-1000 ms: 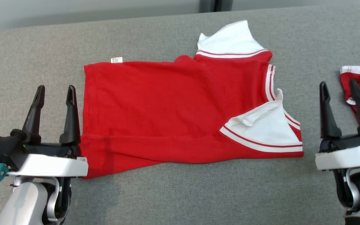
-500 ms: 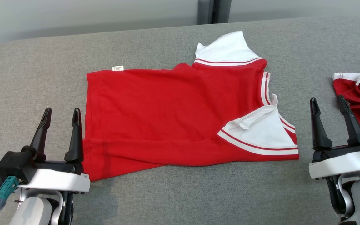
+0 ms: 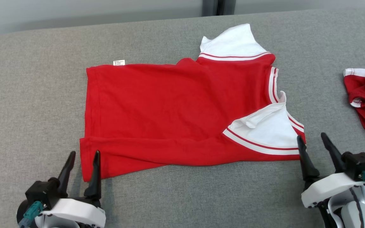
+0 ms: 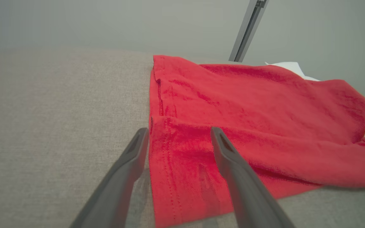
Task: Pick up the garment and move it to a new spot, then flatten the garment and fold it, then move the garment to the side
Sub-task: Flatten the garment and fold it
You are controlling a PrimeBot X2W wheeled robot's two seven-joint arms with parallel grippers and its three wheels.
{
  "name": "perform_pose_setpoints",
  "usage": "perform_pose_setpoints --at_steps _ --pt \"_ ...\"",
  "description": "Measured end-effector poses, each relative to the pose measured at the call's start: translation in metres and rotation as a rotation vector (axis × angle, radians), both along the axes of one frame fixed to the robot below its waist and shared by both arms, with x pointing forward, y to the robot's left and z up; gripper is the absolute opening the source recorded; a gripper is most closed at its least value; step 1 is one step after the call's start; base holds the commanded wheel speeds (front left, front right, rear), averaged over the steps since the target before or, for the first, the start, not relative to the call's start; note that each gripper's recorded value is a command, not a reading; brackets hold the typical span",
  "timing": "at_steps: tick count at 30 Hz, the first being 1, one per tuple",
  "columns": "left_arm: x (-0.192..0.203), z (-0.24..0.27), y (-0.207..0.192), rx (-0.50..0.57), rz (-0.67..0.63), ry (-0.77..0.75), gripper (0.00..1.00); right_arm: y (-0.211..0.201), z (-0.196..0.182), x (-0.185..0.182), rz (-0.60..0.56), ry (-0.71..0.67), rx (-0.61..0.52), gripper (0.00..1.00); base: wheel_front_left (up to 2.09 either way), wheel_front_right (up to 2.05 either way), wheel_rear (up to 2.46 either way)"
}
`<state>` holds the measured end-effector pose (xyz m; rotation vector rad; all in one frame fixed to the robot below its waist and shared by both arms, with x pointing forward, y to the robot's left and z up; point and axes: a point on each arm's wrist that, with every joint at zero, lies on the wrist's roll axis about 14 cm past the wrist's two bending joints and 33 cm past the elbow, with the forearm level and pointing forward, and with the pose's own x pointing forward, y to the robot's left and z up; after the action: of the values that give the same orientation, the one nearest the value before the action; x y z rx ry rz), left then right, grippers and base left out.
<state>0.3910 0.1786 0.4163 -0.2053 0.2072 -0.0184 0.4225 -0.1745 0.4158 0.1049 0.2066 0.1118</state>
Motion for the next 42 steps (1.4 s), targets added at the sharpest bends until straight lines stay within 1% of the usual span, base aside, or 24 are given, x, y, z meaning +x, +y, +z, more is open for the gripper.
perform_pose_setpoints --at_steps 5,9,12,13,15,16,17,18,24,27,30,35,42 --pt "-0.012 -0.034 -0.002 -0.033 -0.003 0.109 1.0 0.013 -0.031 -0.007 0.029 0.1 0.013 1.0 0.0 0.0 0.0" --pt "-0.022 -0.061 -0.004 -0.071 -0.007 0.211 1.0 0.022 -0.044 -0.005 0.051 0.14 0.02 1.0 0.0 0.0 0.0" --pt "-0.022 -0.069 -0.003 -0.091 -0.004 0.248 1.0 0.025 -0.048 -0.002 0.059 0.153 0.026 1.0 0.0 0.0 0.0" --pt "-0.023 -0.071 -0.004 -0.108 -0.002 0.259 1.0 0.027 -0.049 -0.002 0.064 0.157 0.029 0.95 0.0 0.0 0.0" --pt "-0.023 -0.074 -0.005 -0.126 -0.001 0.28 0.98 0.028 -0.051 -0.001 0.066 0.161 0.031 0.42 0.0 0.0 0.0" --pt "-0.023 -0.076 -0.006 -0.13 -0.007 0.293 0.77 0.029 -0.051 0.0 0.066 0.163 0.036 0.26 0.0 0.0 0.0" --pt "-0.023 -0.076 -0.005 -0.139 -0.007 0.297 0.19 0.029 -0.052 0.0 0.066 0.164 0.039 0.26 0.0 0.0 0.0" --pt "-0.023 -0.078 -0.005 -0.143 -0.011 0.309 0.0 0.03 -0.052 0.001 0.067 0.164 0.041 0.0 0.0 0.0 0.0" --pt "-0.02 -0.075 -0.007 -0.127 -0.059 0.324 0.0 0.03 -0.047 0.006 0.06 0.148 0.07 0.0 0.0 0.0 0.0" --pt "-0.019 -0.069 -0.003 -0.096 -0.087 0.325 0.0 0.031 -0.037 0.012 0.058 0.122 0.09 0.0 0.0 0.0 0.0" --pt "-0.02 -0.057 0.003 -0.06 -0.104 0.323 0.0 0.029 -0.029 0.01 0.056 0.112 0.101 0.0 0.0 0.0 0.0" --pt "-0.032 -0.036 0.018 0.001 -0.1 0.34 0.0 0.015 -0.021 -0.009 0.023 0.132 0.109 0.0 0.0 0.0 0.0" --pt "-0.051 -0.021 0.013 -0.003 -0.125 0.393 0.0 0.005 -0.022 -0.042 -0.02 0.212 0.116 0.0 0.0 0.0 0.0"
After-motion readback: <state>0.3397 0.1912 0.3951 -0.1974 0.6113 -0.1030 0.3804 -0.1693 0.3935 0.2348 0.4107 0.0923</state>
